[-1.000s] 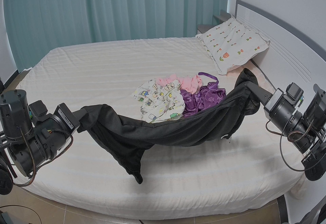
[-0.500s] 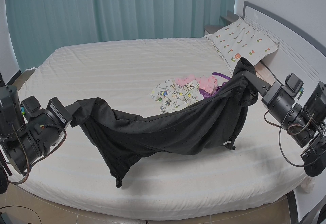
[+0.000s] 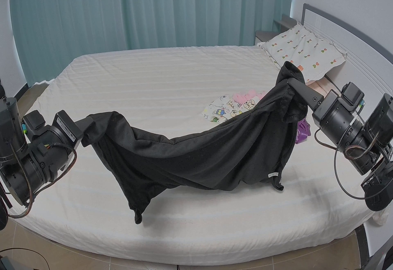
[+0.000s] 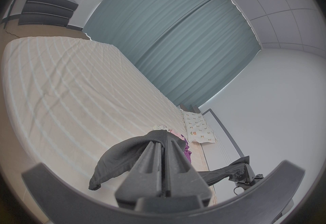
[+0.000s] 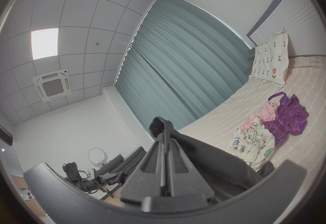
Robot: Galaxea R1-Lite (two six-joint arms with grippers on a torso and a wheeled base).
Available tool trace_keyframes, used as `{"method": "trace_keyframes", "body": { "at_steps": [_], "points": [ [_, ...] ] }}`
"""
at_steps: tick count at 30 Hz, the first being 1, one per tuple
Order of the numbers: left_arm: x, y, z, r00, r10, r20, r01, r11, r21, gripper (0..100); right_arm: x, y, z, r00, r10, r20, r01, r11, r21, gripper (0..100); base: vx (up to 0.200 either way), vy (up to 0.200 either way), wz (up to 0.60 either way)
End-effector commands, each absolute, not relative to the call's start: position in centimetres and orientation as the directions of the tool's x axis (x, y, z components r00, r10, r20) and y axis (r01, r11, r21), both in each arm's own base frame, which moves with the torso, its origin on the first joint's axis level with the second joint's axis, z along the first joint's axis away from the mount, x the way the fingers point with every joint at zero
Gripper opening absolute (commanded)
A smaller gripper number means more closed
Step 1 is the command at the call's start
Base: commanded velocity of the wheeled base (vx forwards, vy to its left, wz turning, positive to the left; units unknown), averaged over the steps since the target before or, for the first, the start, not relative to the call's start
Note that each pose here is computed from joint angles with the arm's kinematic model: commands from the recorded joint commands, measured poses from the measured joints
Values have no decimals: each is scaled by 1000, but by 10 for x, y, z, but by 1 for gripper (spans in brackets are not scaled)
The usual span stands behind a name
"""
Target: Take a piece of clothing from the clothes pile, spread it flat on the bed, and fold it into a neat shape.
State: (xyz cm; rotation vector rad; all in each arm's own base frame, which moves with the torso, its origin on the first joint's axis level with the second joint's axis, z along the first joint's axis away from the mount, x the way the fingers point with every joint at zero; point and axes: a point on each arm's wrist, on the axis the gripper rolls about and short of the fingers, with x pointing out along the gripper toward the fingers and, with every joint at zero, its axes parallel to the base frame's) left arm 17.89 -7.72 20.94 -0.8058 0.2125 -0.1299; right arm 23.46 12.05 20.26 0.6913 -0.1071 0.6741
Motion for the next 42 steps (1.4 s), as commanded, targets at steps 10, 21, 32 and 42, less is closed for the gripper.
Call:
{"method": "trace_keyframes", "body": {
  "at_steps": [10, 21, 32, 42],
  "points": [
    [177, -70, 212, 978, -168, -124, 25, 682, -731, 0, 234, 121, 203, 781, 542, 310, -612, 566, 553, 0, 0, 200, 0],
    [174, -68, 212, 978, -168, -121, 27, 681, -732, 0, 236, 120, 201, 788, 536, 302, -602, 572, 557, 0, 0, 200, 0],
    [172, -68, 202, 973, -171, -156, 5, 690, -724, 0, 234, 114, 196, 803, 527, 279, -580, 582, 570, 0, 0, 91, 0],
    [168, -68, 196, 968, -180, -175, -2, 693, -721, 0, 221, 110, 185, 808, 539, 238, -562, 582, 588, 0, -140, 0, 0]
  ]
}}
